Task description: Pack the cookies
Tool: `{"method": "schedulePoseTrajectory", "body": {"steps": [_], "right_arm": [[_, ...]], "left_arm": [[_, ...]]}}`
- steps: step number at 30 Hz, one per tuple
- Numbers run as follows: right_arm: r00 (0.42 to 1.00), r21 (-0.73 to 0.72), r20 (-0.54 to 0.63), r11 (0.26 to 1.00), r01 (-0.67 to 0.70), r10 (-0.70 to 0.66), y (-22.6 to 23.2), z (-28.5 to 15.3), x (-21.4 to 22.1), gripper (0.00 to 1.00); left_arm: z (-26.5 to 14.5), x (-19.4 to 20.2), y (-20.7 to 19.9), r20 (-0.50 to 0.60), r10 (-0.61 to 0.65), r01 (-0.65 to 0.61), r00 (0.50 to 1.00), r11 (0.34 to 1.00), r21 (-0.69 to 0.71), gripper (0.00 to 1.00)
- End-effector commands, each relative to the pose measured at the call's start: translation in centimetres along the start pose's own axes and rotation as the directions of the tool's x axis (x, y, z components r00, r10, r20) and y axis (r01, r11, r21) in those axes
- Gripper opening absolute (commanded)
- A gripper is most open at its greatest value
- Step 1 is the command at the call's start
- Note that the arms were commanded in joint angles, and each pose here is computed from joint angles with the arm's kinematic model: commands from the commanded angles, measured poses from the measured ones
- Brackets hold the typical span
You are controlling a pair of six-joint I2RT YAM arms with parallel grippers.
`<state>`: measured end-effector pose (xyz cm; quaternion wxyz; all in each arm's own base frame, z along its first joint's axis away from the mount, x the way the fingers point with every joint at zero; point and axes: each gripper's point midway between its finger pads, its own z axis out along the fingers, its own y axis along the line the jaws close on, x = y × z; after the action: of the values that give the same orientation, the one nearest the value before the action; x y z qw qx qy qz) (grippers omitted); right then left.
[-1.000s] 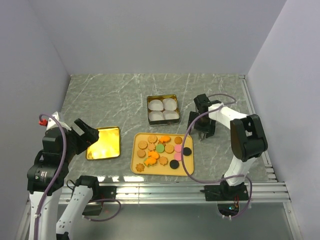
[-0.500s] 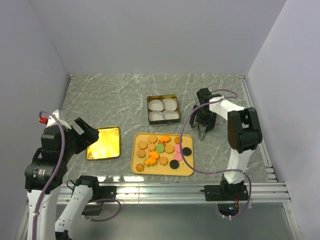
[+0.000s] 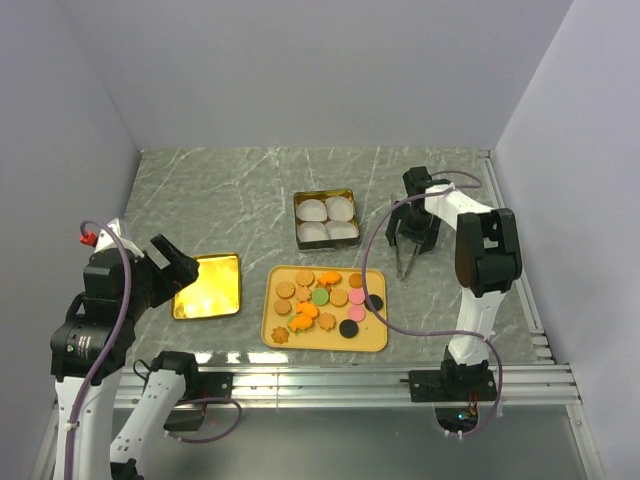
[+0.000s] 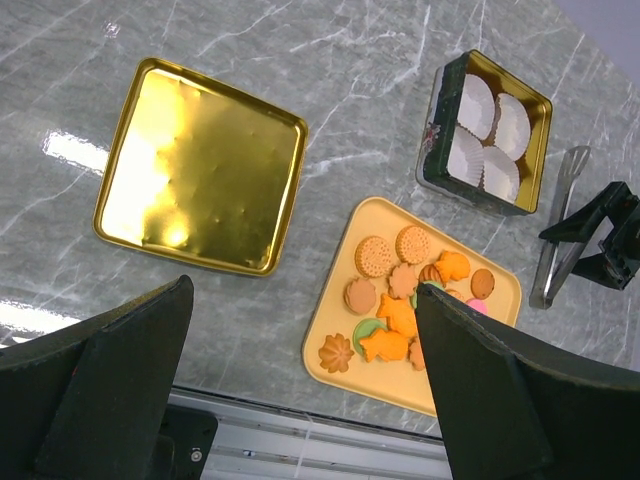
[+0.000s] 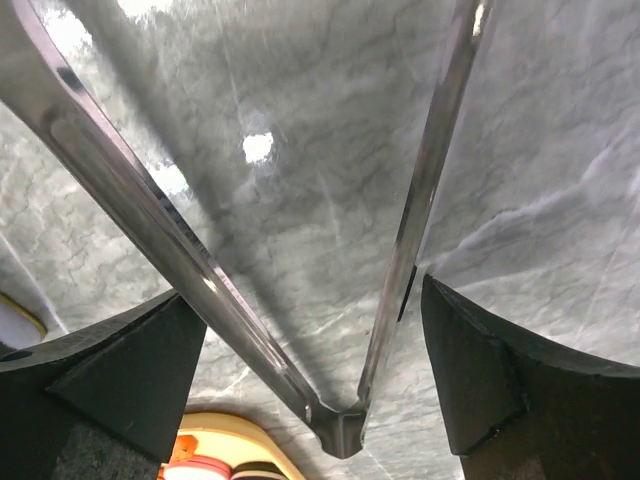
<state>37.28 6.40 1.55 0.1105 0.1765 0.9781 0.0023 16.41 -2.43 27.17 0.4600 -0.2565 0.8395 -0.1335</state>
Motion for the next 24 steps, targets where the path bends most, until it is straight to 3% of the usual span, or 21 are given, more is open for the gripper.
{"method": "schedulePoseTrajectory", "body": {"steps": [1, 8, 12, 14, 17, 24], "right_arm": [[0.999, 0.016, 0.020, 0.999, 0.032, -0.033, -0.2, 0.0, -1.4, 0.89], [0.998, -0.004, 0.021, 0.998, 0.067, -0.067, 0.1, 0.2, -1.7, 0.79], [0.997, -0.016, 0.009, 0.997, 0.080, -0.080, 0.1, 0.4, -1.0, 0.64], [0.997, -0.026, 0.008, 0.997, 0.077, -0.077, 0.2, 0.1, -0.6, 0.61], [0.996, -0.034, 0.040, 0.996, 0.083, -0.081, 0.5, -1.6, -0.6, 0.59], [0.978, -0.069, 0.177, 0.990, 0.127, -0.113, 2.1, -12.4, -1.6, 0.59]], "left_arm": [[-0.1, -0.6, -0.8, 0.009, 0.016, -0.016, 1.000, 0.999, 0.031, 0.99], [0.0, -0.2, -0.6, -0.001, 0.008, -0.008, 1.000, 1.000, 0.029, 0.99], [0.1, 0.0, -0.6, 0.000, -0.002, 0.002, 1.000, 1.000, 0.030, 0.98], [0.1, 0.0, -0.6, 0.000, -0.005, 0.005, 1.000, 0.999, 0.032, 0.98], [0.1, -0.1, -0.6, 0.008, -0.010, 0.010, 1.000, 0.999, 0.031, 0.98], [0.4, 0.0, -0.5, 0.013, -0.017, 0.016, 1.000, 0.999, 0.029, 0.98]]}}
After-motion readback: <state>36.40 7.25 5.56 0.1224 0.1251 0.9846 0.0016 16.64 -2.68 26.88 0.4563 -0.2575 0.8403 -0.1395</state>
